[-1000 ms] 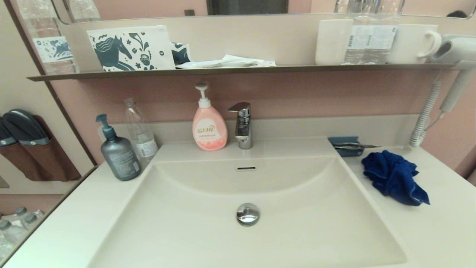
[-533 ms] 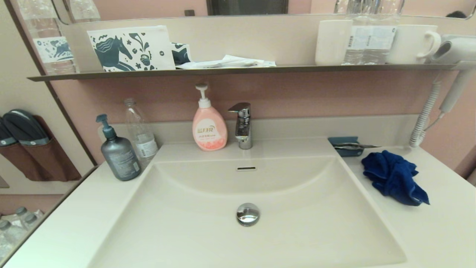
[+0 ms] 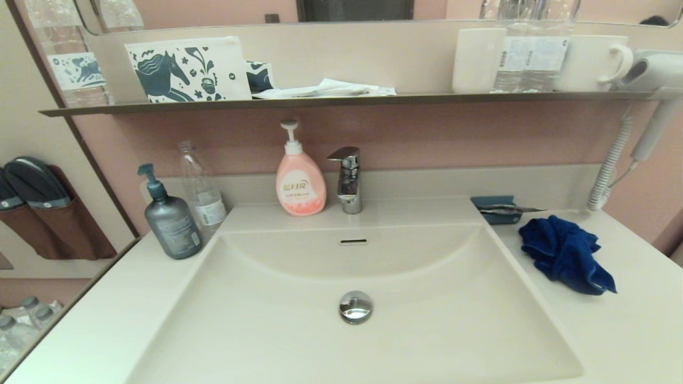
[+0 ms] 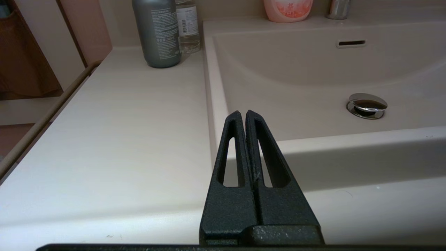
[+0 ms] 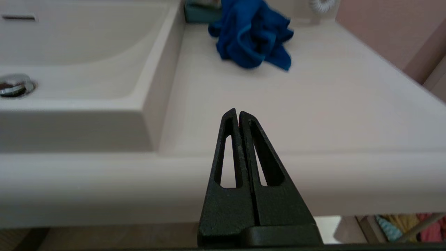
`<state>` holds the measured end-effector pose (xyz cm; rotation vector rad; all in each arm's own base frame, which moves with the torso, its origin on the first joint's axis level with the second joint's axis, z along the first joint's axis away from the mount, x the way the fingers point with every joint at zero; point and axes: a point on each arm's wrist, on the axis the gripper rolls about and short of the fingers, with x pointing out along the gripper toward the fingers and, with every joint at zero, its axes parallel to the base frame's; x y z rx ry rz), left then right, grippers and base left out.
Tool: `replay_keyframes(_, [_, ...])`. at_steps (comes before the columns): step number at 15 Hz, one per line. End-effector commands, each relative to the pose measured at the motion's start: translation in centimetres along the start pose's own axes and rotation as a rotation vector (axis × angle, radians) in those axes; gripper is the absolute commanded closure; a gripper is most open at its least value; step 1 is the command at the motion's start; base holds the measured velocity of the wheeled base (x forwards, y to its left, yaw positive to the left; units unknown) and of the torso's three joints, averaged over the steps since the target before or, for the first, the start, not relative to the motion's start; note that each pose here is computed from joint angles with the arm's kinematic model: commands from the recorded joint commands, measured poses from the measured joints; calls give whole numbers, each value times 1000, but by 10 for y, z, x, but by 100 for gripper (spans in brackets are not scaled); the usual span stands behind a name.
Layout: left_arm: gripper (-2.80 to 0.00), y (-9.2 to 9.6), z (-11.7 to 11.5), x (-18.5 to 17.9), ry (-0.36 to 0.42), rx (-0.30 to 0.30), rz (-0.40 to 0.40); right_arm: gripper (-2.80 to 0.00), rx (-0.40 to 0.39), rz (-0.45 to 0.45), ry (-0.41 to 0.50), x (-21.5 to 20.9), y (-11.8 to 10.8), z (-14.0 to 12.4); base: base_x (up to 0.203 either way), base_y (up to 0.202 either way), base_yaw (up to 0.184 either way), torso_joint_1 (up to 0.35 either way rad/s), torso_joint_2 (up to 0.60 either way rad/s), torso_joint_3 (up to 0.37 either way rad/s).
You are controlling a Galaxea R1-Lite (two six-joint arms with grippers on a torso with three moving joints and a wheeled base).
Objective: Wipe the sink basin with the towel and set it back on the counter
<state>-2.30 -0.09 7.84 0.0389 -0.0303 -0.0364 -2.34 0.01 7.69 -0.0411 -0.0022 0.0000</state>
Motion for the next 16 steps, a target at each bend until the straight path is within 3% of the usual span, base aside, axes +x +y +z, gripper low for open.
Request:
replay_keyframes(1, [0,0,0,0,0,0,0,0,6,2,5,0,0,-1,0,0,0,0,0,0])
replay_keyframes(16, [0,0,0,0,0,0,0,0,27,0,5,0,0,-1,0,0,0,0,0,0])
